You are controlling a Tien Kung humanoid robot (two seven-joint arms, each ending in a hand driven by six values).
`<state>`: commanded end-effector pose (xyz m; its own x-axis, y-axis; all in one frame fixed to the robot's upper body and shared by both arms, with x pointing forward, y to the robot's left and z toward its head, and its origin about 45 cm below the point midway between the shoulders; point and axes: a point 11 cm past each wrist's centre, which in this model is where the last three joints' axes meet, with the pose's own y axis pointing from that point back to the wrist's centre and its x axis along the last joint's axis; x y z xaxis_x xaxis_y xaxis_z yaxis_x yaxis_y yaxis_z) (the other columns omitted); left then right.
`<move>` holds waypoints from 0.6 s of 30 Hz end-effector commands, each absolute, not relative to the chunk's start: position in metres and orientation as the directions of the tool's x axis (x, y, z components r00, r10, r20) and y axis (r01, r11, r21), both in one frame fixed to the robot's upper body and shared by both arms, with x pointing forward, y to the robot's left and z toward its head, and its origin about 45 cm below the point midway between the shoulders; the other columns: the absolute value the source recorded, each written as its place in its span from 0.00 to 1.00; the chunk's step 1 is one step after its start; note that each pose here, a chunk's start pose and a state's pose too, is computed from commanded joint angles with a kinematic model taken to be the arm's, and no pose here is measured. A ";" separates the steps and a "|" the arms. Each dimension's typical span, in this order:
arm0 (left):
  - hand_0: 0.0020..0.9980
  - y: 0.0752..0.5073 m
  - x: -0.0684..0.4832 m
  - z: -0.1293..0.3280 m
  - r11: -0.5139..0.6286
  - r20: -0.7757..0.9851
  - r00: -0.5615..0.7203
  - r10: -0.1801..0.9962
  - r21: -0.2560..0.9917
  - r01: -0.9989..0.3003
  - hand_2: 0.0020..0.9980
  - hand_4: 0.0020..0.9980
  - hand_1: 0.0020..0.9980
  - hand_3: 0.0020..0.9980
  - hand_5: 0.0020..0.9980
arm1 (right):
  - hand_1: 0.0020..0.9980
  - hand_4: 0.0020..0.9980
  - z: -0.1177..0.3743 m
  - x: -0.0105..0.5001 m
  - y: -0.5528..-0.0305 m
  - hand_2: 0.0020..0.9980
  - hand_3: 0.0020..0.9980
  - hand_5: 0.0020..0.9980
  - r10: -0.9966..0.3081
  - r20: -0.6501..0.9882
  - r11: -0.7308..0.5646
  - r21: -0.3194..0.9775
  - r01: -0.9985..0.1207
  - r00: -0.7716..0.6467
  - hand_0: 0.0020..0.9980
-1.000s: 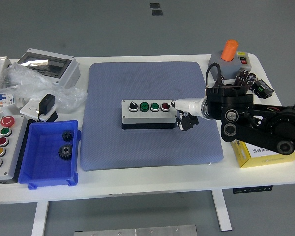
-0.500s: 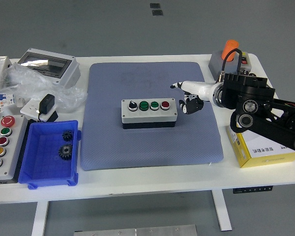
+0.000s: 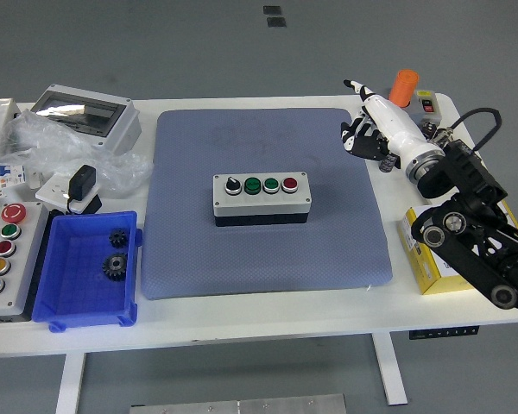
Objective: Pick up the button,place it on the desk,press the button,press the button
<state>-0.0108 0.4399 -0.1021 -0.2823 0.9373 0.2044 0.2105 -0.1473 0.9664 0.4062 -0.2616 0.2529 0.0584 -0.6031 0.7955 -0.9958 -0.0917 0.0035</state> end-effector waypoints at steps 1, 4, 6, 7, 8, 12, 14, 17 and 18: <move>0.73 0.440 -0.012 -0.102 -0.150 0.209 -0.282 0.936 0.965 0.216 0.61 0.58 0.74 0.62 0.19 | 0.56 0.56 0.247 0.403 -0.268 0.60 0.88 0.15 -0.637 0.770 -0.067 -0.019 -0.998 0.028 0.52; 0.73 0.438 -0.015 -0.103 -0.156 0.218 -0.281 0.935 0.961 0.229 0.60 0.56 0.74 0.62 0.18 | 0.71 0.59 0.222 0.390 -0.292 0.75 0.87 0.24 -0.754 0.653 0.045 -0.059 -0.997 -0.073 0.71; 0.73 0.437 -0.017 -0.103 -0.155 0.219 -0.282 0.934 0.960 0.233 0.60 0.56 0.74 0.62 0.18 | 0.71 0.59 0.205 0.378 -0.303 0.75 0.87 0.24 -0.803 0.579 0.120 -0.076 -0.990 -0.142 0.71; 0.73 0.436 -0.018 -0.104 -0.154 0.219 -0.282 0.934 0.960 0.235 0.60 0.56 0.74 0.62 0.18 | 0.71 0.59 0.197 0.370 -0.307 0.75 0.87 0.24 -0.821 0.543 0.156 -0.084 -0.984 -0.176 0.71; 0.73 0.435 -0.019 -0.104 -0.154 0.219 -0.283 0.934 0.959 0.237 0.60 0.56 0.74 0.62 0.18 | 0.71 0.59 0.189 0.363 -0.310 0.75 0.87 0.24 -0.832 0.518 0.182 -0.086 -0.980 -0.200 0.71; 0.73 0.434 -0.020 -0.105 -0.154 0.221 -0.286 0.932 0.959 0.237 0.60 0.55 0.73 0.64 0.19 | 0.78 0.67 0.171 0.340 -0.311 0.81 0.90 0.45 -0.882 0.417 0.198 -0.095 -0.976 -0.219 0.81; 0.73 0.434 -0.019 -0.105 -0.155 0.221 -0.287 0.932 0.959 0.235 0.60 0.55 0.73 0.64 0.19 | 0.78 0.67 0.175 0.336 -0.310 0.81 0.90 0.45 -0.906 0.358 0.193 -0.127 -0.973 -0.226 0.81; 0.73 0.433 -0.019 -0.105 -0.155 0.221 -0.287 0.932 0.960 0.234 0.60 0.55 0.72 0.65 0.20 | 0.80 0.71 0.189 0.334 -0.308 0.85 0.90 0.57 -0.935 0.260 0.194 -0.200 -0.960 -0.243 0.85; 0.73 0.433 -0.019 -0.105 -0.155 0.220 -0.287 0.932 0.960 0.234 0.60 0.55 0.72 0.65 0.20 | 0.80 0.71 0.194 0.334 -0.307 0.85 0.90 0.57 -0.942 0.226 0.197 -0.224 -0.954 -0.248 0.85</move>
<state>-0.0187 0.4332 -0.1049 -0.2871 0.9322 0.2203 0.2335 -0.1549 0.9599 0.3335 -0.3073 0.1943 -0.2479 -0.9419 0.2265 -0.9545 0.1974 -0.2237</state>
